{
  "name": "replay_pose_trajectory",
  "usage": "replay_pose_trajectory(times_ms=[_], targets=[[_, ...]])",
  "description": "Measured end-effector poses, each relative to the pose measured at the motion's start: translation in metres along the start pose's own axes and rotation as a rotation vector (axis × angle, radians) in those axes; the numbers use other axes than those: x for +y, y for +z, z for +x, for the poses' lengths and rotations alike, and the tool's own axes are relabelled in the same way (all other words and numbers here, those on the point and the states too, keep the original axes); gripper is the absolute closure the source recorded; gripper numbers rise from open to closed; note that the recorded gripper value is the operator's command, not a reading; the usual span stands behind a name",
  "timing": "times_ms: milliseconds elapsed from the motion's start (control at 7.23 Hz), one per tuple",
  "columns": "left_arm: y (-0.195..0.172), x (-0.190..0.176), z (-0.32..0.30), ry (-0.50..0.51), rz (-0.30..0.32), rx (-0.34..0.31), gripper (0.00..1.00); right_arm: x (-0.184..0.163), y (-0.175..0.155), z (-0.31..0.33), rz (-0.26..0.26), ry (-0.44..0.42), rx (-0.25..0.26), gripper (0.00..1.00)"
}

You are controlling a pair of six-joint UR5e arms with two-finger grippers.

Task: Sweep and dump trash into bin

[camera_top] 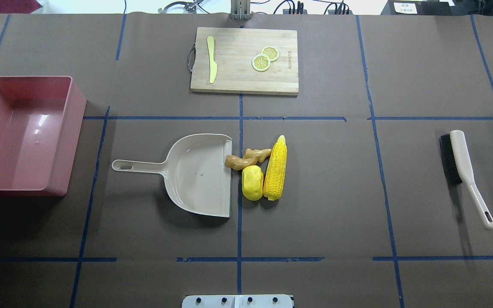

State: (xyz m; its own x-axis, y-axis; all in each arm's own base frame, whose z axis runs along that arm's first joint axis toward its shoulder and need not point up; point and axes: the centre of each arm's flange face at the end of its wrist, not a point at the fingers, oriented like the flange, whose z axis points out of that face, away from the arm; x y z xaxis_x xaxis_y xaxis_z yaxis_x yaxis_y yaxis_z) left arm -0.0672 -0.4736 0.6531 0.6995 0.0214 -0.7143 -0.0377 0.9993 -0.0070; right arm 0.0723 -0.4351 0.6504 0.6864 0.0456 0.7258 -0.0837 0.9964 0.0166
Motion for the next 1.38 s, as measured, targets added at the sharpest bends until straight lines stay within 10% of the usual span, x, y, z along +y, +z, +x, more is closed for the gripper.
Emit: replay_pose_trajectory(times_ms=[691,1383], targets=[[-0.013,-0.007,0.014,0.034,0.031,0.001,0.00,0.000,0.001,0.000,-0.001,0.000,0.000,0.00],[-0.062,-0.013,0.142,0.324,0.155,0.015,0.00,-0.014,-0.007,-0.015,0.017,-0.027,-0.005,0.00]])
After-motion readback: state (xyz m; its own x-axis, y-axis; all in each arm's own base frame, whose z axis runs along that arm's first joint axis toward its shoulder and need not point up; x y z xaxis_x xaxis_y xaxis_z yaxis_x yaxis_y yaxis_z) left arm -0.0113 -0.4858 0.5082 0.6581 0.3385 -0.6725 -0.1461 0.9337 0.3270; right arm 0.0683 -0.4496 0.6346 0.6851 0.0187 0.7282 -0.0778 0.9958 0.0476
